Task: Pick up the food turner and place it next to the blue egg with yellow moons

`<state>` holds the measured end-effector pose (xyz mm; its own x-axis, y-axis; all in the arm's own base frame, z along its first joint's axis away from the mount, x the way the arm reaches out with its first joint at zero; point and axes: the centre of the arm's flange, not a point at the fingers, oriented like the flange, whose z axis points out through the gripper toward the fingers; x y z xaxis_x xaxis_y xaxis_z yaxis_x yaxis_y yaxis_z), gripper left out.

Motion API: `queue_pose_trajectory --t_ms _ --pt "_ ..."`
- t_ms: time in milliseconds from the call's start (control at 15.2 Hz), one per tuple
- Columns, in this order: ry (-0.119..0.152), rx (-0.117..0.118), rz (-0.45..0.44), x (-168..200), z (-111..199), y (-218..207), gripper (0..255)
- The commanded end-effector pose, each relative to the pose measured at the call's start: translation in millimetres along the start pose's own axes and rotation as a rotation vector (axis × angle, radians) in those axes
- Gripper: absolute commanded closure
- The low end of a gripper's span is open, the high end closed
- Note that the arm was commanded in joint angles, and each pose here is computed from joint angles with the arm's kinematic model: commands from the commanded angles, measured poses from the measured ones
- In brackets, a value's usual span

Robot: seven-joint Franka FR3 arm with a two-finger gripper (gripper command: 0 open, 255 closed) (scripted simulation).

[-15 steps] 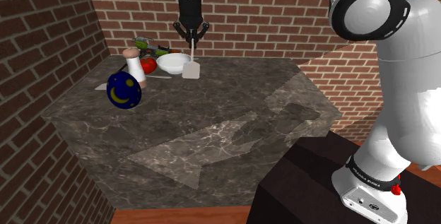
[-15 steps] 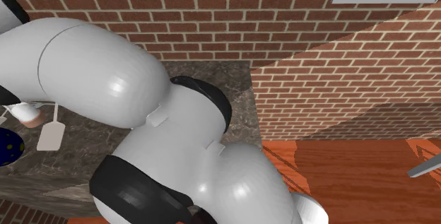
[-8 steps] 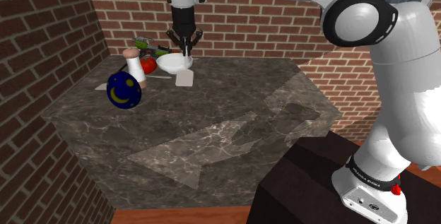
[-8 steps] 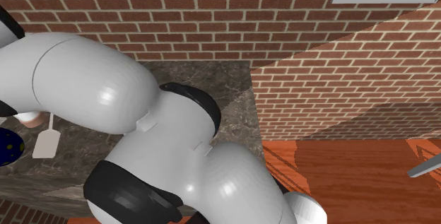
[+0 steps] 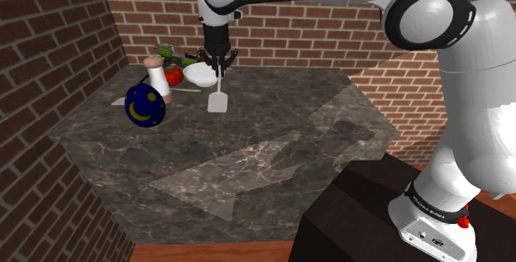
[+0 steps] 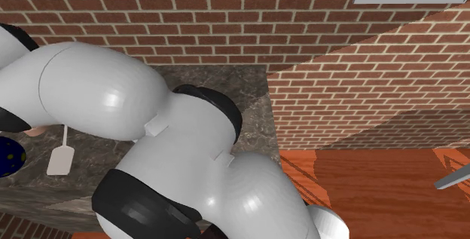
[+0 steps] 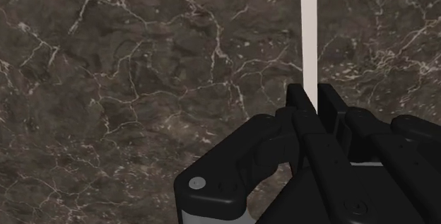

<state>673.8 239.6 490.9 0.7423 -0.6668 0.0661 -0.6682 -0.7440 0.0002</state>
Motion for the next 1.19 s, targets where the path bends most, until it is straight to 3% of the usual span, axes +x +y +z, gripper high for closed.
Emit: queue_pose_trajectory --t_ms 0,1122 --pt "0.000 0.001 0.000 -1 10 -1 255" --pt "0.000 0.001 0.000 -7 100 -1 255"
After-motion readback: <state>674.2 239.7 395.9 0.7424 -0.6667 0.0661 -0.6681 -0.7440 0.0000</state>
